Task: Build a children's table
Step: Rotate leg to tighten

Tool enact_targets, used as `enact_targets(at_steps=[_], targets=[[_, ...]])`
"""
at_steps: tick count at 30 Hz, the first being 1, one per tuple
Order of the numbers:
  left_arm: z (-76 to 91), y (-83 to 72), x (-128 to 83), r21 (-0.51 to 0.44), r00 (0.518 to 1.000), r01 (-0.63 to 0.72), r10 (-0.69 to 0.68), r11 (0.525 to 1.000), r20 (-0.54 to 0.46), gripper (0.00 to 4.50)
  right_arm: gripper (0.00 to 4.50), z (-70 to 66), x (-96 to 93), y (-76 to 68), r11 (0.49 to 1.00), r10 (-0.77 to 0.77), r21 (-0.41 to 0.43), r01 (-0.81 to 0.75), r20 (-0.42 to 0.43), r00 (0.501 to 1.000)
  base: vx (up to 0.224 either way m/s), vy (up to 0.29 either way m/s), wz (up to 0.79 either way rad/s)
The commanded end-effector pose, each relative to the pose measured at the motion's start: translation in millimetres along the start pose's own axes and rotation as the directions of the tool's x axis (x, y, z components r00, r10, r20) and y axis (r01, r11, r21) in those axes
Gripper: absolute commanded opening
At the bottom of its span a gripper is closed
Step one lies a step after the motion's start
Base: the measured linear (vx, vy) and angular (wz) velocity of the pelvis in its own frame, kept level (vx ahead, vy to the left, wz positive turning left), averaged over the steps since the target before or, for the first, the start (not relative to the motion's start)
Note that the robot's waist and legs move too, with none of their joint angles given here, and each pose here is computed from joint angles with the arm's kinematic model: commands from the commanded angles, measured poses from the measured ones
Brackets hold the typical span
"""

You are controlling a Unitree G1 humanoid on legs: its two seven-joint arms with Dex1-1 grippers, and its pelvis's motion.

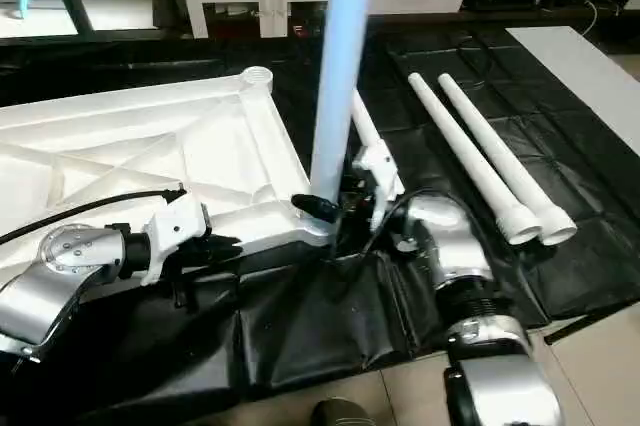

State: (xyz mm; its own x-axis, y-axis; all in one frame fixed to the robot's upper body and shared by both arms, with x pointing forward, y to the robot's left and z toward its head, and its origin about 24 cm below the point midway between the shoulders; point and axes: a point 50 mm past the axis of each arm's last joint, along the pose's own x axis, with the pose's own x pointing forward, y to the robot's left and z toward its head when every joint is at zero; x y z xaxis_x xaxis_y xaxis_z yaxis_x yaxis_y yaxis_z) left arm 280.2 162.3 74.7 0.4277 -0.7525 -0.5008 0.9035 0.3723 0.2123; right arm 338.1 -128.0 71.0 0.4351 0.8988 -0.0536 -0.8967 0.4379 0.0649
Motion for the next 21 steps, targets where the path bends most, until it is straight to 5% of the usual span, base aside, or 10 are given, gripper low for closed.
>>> enact_targets(at_steps=[1, 6, 9, 12, 15, 20, 21], targets=[[-11.4, -8.4, 9, -0.043, 0.998, 0.030, -0.033, 0.999, -0.054, 0.00, 2.19, -12.8, 2.8, -2.1, 0.992, -0.122, 0.028, 0.124, -0.056, 0.991, 0.000, 0.000, 0.00], [-5.1, -8.1, 26, -0.092, 0.998, -0.014, 0.008, 0.996, -0.061, 0.00, 2.04, -29.7, 16.8, -0.7, 0.941, -0.308, 0.106, 0.320, -0.121, 0.944, 0.000, 0.000, 0.00], [2.1, -5.9, 44, -0.166, 0.995, -0.080, 0.070, 0.983, -0.070, 0.00, 2.02, -39.4, 25.6, -1.4, 0.860, -0.455, 0.170, 0.481, -0.171, 0.874, 0.000, 0.000, 0.00], [20.8, -5.3, 71, -0.286, 0.988, -0.153, 0.149, 0.946, -0.036, 0.00, 2.00, -51.4, 45.7, 10.9, 0.716, -0.604, 0.291, 0.634, -0.195, 0.772, 0.000, 0.000, 0.00], [28.4, -6.9, 80, -0.303, 0.989, -0.149, 0.149, 0.941, -0.024, 0.00, 2.00, -54.9, 59.1, 22.9, 0.708, -0.603, 0.311, 0.634, -0.201, 0.772, 0.000, 0.000, 0.00], [30.9, -6.8, 76, -0.254, 0.992, -0.119, 0.124, 0.960, 0.004, 0.00, 2.00, -39.7, 73.0, 32.7, 0.827, -0.476, 0.284, 0.485, -0.102, 0.873, 0.000, 0.000, 0.00], [27.6, -6.2, 71, -0.234, 0.993, -0.114, 0.117, 0.966, 0.002, 0.00, 2.56, -33.8, 70.6, 30.5, 0.852, -0.452, 0.262, 0.453, -0.066, 0.890, 0.000, 0.000, 0.00]])
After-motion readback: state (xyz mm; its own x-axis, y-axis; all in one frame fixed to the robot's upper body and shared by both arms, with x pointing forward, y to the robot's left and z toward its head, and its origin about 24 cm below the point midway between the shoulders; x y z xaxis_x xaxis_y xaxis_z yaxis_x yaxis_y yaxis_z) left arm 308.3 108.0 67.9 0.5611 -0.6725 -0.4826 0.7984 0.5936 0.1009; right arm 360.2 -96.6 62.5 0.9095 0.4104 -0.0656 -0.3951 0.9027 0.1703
